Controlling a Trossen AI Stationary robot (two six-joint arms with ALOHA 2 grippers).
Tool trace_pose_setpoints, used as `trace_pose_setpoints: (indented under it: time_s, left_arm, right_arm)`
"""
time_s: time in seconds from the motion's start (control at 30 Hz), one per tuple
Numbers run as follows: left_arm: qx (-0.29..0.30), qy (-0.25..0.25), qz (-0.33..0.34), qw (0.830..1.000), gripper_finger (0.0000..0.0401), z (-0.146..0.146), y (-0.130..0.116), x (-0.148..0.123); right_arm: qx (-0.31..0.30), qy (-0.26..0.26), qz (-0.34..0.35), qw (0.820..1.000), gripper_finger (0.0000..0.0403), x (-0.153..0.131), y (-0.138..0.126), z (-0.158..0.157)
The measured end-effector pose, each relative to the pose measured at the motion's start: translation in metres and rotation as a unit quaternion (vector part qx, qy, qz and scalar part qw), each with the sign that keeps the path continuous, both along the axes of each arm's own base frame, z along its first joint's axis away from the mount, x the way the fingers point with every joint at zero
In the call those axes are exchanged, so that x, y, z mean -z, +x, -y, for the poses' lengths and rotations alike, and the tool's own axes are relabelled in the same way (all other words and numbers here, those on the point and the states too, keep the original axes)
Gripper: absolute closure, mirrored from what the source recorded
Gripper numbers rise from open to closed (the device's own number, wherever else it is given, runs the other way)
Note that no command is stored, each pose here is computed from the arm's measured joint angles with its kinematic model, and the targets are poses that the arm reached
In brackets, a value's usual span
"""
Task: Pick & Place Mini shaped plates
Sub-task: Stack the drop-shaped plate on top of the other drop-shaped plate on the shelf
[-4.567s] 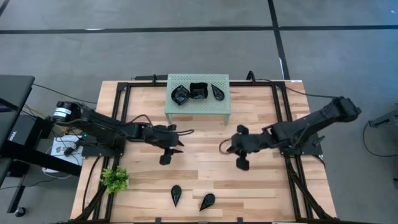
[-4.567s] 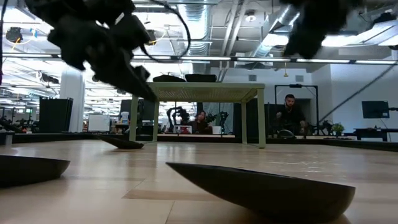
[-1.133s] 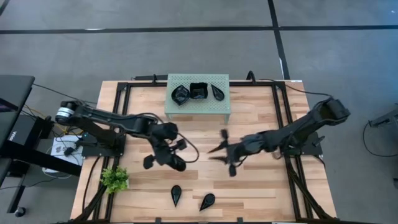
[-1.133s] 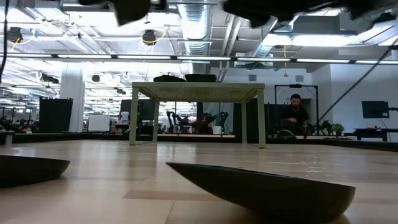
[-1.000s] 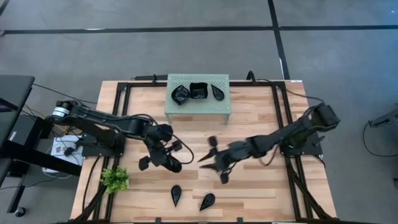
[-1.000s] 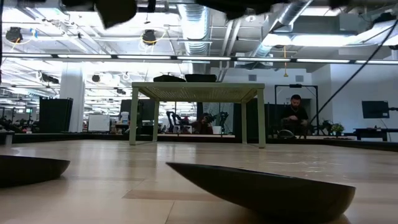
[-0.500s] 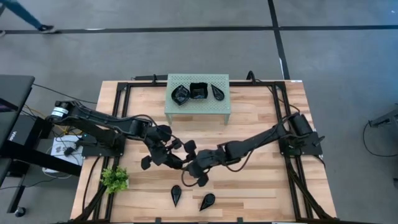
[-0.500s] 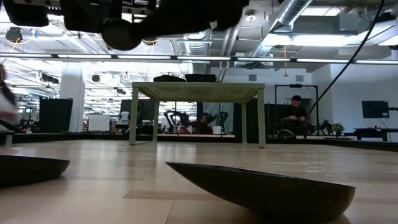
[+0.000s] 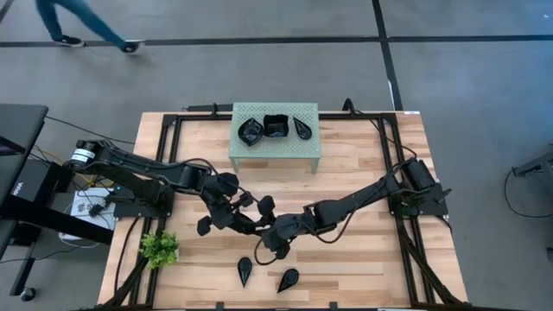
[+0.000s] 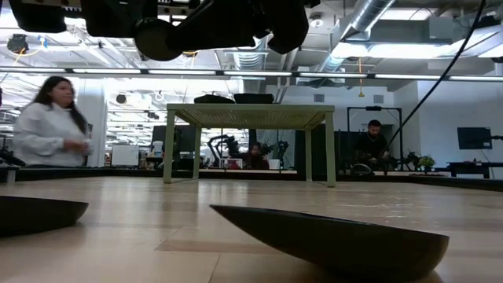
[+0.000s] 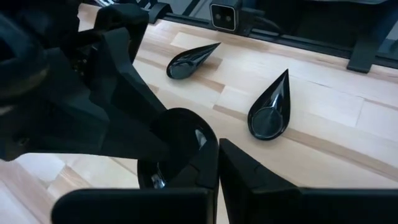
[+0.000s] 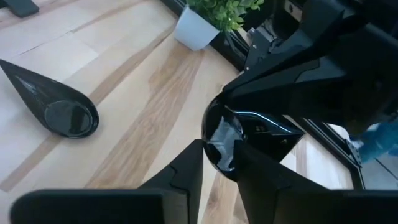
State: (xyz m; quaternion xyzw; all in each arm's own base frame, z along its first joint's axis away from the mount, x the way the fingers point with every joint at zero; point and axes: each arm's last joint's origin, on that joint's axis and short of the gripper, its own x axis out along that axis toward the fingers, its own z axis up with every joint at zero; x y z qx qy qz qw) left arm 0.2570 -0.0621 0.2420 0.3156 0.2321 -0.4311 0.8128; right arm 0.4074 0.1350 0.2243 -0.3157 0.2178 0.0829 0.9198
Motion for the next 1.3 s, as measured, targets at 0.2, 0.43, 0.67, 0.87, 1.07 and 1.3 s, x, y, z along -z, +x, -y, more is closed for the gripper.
trace_pose_setpoints:
  time_s: [0.2,0.43,0.67,0.87,1.07,1.3]
  left_arm:
    - [-0.002,-0.003,0.001,1.000,0.0393,0.000,0.000,0.000]
    - [-0.005,-0.007,0.000,1.000,0.0393,0.000,0.001,-0.001]
    - [-0.033,-0.028,-0.015,0.999,0.0371,0.001,0.002,-0.002]
    - [-0.072,-0.033,-0.014,0.997,0.0342,0.000,0.004,-0.003]
    - [-0.083,-0.035,-0.009,0.996,0.0327,0.001,0.004,-0.006]
    - [-0.121,-0.030,0.012,0.992,0.0325,0.006,-0.003,-0.017]
  right_arm:
    - [-0.001,-0.001,-0.003,1.000,0.0353,0.000,0.000,0.000]
    - [-0.001,-0.001,-0.004,1.000,0.0385,0.001,0.000,0.000]
    - [0.003,0.004,-0.006,1.000,0.0380,0.001,0.000,0.001]
    - [0.016,0.011,-0.011,1.000,0.0385,0.002,0.000,0.004]
    - [0.022,0.008,-0.008,1.000,0.0389,0.002,0.000,0.004]
    - [0.040,-0.005,-0.015,0.999,0.0381,0.003,-0.001,0.005]
